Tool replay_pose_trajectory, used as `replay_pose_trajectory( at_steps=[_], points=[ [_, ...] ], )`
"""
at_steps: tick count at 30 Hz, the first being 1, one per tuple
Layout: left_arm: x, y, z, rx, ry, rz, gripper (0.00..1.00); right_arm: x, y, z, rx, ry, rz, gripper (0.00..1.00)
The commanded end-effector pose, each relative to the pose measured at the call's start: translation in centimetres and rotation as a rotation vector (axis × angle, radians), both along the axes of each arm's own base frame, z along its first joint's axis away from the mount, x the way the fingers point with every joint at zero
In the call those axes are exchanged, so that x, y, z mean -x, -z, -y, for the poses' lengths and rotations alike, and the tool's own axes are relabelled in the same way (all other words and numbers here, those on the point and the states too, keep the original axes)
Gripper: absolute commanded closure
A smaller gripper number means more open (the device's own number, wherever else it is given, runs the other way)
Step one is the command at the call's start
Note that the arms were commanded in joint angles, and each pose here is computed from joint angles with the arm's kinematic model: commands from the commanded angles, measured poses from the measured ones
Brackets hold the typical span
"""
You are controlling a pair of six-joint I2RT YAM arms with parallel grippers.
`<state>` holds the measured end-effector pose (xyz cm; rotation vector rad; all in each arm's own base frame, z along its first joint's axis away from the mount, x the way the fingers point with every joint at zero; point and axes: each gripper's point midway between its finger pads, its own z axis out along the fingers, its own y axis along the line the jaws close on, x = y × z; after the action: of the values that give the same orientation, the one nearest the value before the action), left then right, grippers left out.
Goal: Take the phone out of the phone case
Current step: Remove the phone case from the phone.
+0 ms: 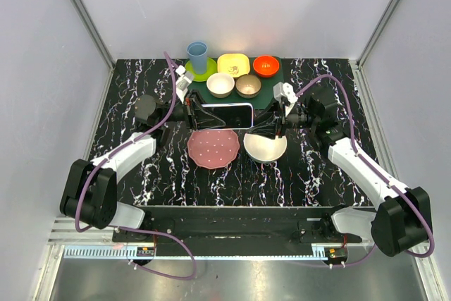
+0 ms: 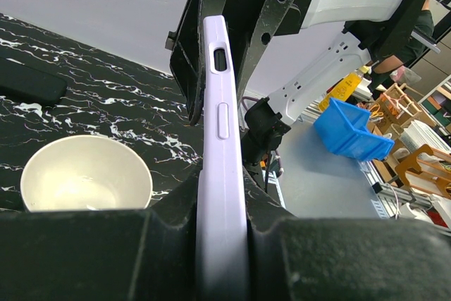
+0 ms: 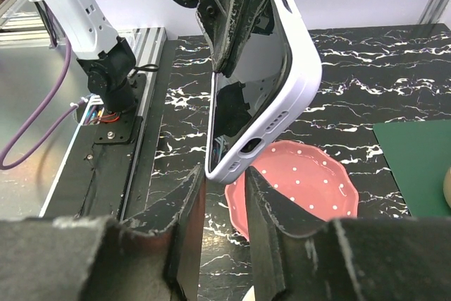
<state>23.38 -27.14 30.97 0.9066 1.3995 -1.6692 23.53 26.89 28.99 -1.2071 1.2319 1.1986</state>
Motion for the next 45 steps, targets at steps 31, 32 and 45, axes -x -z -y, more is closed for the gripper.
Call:
replay_pose_trajectory(
  at_steps=[31, 32, 45],
  points=[
    [2.3, -2.7, 1.3, 0.029, 0.116, 0.162, 1.0, -1.2, -0.2, 0.2, 0.003, 0.077, 0.172, 0.96],
    [2.3, -2.7, 1.3, 0.028, 0.118, 0.161, 1.0, -1.1, -0.2, 0.2, 0.005, 0.075, 0.171, 0.96],
    [2.4, -2.7, 1.4, 0.026, 0.121, 0.163, 1.0, -2.0, 0.1, 0.4, 0.024, 0.121, 0.182, 0.95]
  ],
)
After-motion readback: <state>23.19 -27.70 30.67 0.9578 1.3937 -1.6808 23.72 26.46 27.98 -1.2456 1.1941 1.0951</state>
